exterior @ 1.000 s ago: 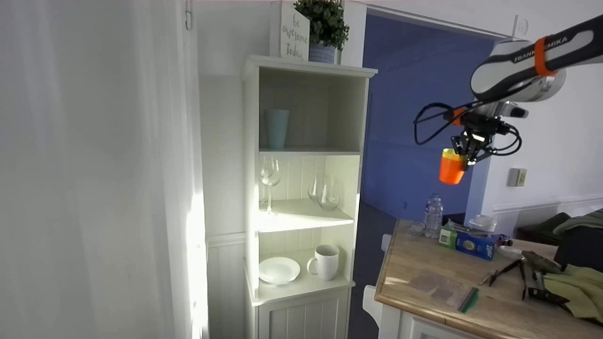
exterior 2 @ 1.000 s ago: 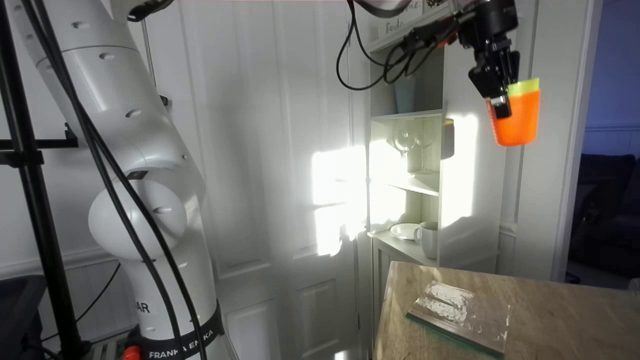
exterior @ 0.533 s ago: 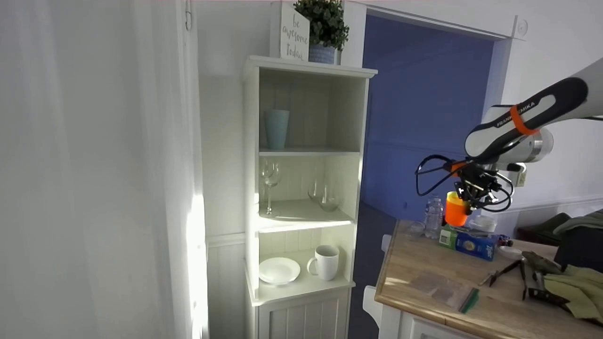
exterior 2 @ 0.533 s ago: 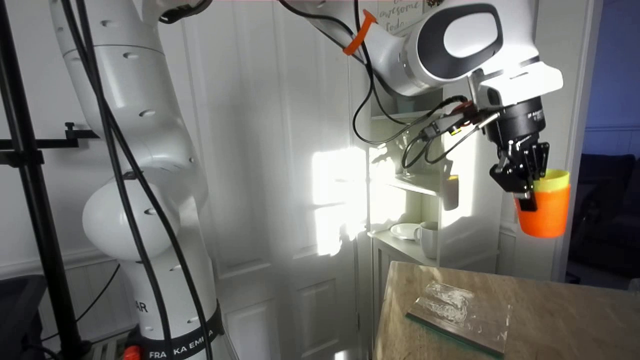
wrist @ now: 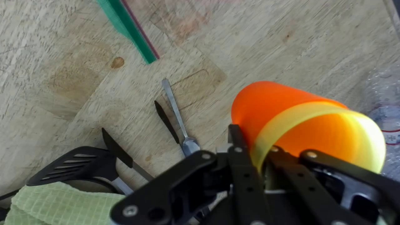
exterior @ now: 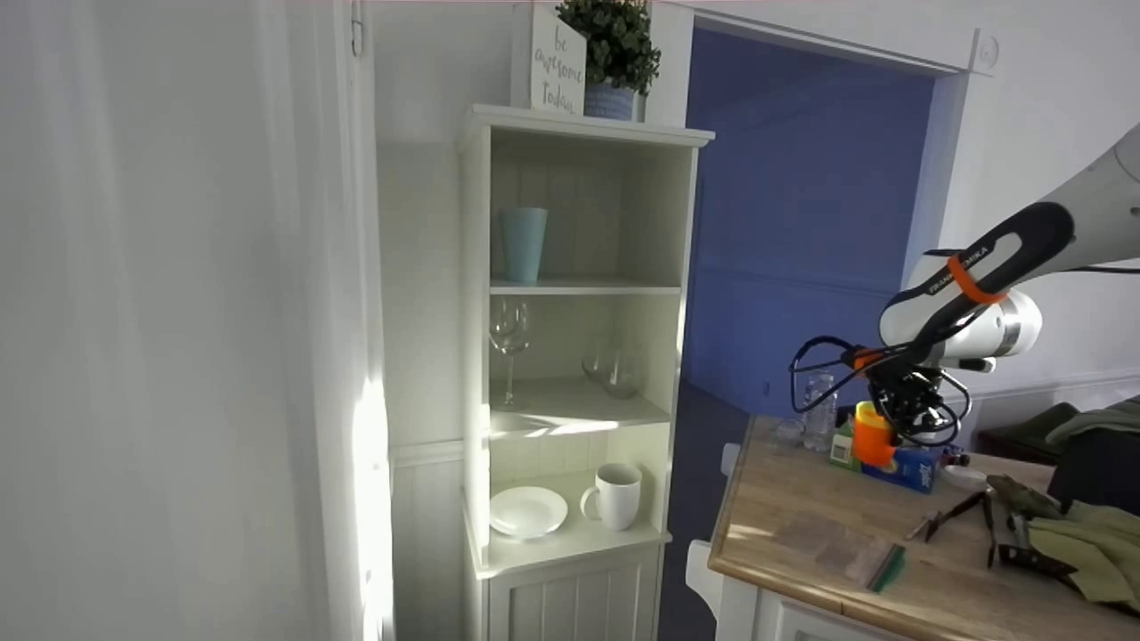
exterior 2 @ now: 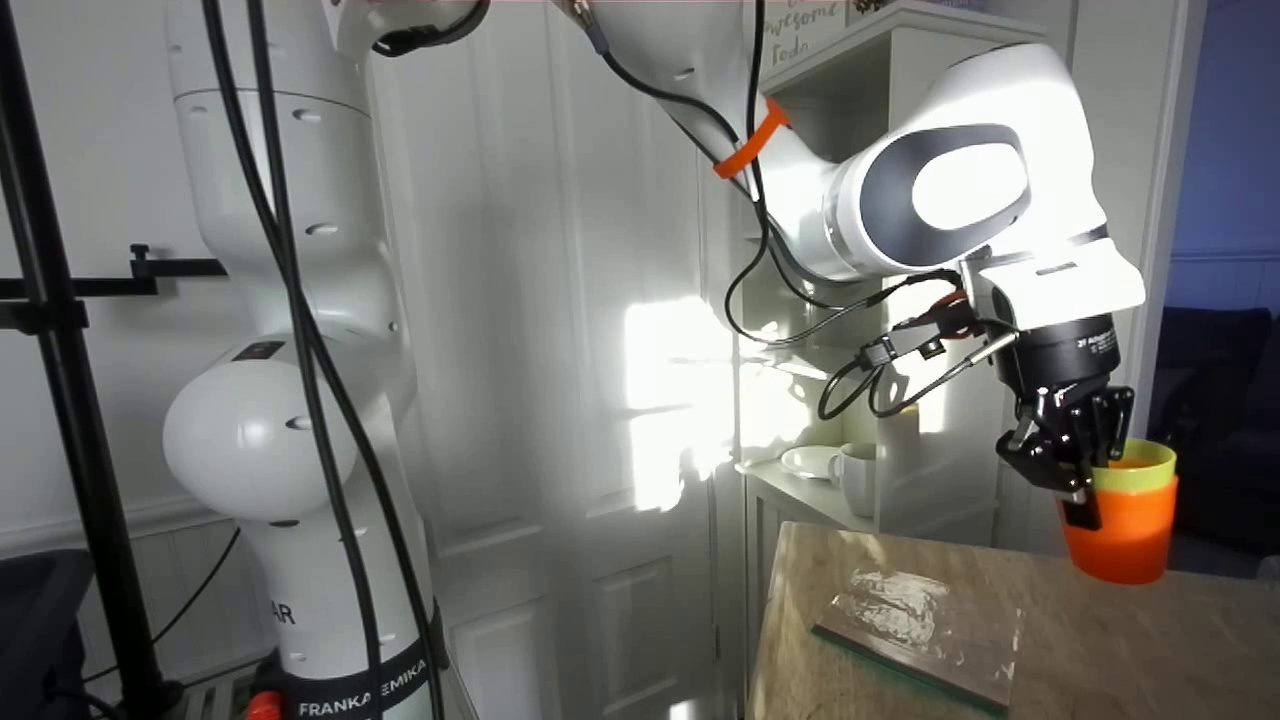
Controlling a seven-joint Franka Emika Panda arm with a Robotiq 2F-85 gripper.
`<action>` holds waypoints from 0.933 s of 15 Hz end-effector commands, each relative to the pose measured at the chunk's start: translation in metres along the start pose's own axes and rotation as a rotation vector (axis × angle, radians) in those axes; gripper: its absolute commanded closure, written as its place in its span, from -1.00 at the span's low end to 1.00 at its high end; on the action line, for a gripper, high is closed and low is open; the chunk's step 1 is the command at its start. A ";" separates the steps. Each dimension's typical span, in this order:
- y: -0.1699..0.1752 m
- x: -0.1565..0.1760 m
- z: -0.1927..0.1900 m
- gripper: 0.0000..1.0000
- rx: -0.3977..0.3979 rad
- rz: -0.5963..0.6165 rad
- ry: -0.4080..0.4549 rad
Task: Pick up the stacked yellow and orange cups and put them on the kitchen counter
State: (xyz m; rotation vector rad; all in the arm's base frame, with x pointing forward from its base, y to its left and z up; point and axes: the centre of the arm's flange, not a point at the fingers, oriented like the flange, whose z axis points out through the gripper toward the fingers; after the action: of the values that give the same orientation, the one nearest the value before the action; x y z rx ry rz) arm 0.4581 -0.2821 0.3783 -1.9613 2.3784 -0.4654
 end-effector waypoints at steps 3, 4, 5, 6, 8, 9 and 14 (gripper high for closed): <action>0.000 0.000 -0.001 0.86 0.001 0.001 0.001; 0.000 0.000 -0.001 0.86 0.002 0.002 0.001; 0.000 0.000 -0.001 0.86 0.002 0.002 0.001; 0.000 0.000 -0.001 0.86 0.002 0.002 0.001; -0.002 0.001 0.003 0.96 -0.006 0.007 0.003; -0.003 0.003 0.007 0.96 -0.015 0.009 -0.001; 0.002 0.011 0.030 0.96 -0.079 0.015 -0.014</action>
State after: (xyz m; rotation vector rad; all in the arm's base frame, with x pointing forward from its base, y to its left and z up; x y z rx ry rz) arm 0.4554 -0.2894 0.3588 -1.9678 2.4180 -0.4063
